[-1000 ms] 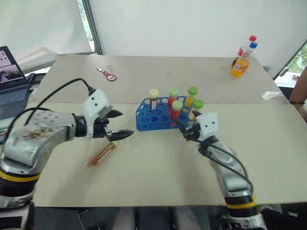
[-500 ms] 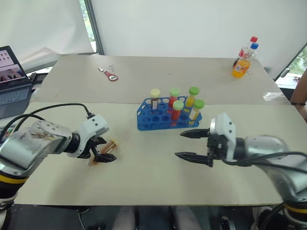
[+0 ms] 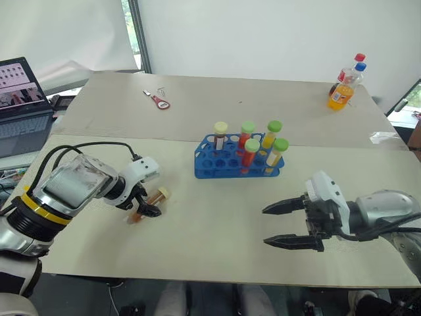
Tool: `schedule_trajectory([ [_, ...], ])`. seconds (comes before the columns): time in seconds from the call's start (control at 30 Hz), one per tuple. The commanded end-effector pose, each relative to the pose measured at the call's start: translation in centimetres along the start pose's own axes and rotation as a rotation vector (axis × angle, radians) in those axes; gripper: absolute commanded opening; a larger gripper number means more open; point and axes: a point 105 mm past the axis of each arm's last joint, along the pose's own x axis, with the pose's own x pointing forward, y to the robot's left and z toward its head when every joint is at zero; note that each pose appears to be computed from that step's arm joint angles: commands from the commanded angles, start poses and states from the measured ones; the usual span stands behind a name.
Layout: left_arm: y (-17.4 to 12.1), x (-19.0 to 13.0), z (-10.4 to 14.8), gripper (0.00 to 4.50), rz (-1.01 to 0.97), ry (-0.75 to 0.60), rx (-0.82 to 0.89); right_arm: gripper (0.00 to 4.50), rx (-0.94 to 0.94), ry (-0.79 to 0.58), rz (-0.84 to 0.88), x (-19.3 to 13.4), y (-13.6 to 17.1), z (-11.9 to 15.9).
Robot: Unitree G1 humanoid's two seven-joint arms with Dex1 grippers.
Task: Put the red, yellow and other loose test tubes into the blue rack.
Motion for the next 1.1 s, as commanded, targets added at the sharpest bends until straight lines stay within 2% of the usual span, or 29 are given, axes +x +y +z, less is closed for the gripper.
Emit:
schedule_trajectory([
  [0.03, -0.3, 0.5, 0.7, 3.60, -0.004, 0.003, 0.043, 3.74, -0.065, -0.009, -0.020, -0.6, 0.0, 1.2],
  [0.2, -0.5, 0.5, 0.4, 1.26, -0.021, 0.022, 0.047, 3.74, -0.070, -0.013, -0.039, -0.4, 0.2, 2.7],
  [0.23, -0.4, 0.5, 0.5, 0.93, -0.017, 0.015, 0.056, 3.74, -0.073, -0.009, -0.045, -0.4, 0.1, 2.8],
  [0.33, -0.1, 0.3, 1.2, 0.89, -0.017, -0.025, 0.082, 3.74, -0.115, -0.007, -0.075, -0.7, -0.1, 3.5],
  [0.5, 0.6, -1.4, 3.9, 0.89, -0.041, -0.200, 0.130, 3.74, -0.202, -0.076, -0.147, -1.3, -0.7, 5.9],
  [0.6, 0.2, -3.4, 7.0, 0.89, -0.076, -0.401, 0.177, 3.74, -0.207, -0.070, -0.153, -1.9, -0.5, 6.4],
  [0.77, -1.0, -5.7, 14.3, 0.89, -0.061, -0.836, 0.230, 3.74, -0.191, -0.077, -0.217, -2.4, -1.0, 7.1],
  [0.9, -1.9, -5.2, 17.7, 0.89, -0.063, -1.069, 0.226, 3.74, -0.135, -0.051, -0.302, -2.2, -1.0, 6.6],
  [1.0, -2.2, -3.8, 18.6, 0.89, -0.056, -1.149, 0.225, 3.74, -0.049, 0.016, -0.400, -2.2, -1.3, 5.2],
  [1.1, -2.1, -1.9, 19.1, 0.89, -0.042, -1.184, 0.207, 3.74, -0.020, 0.018, -0.485, -2.4, -1.4, 4.9],
])
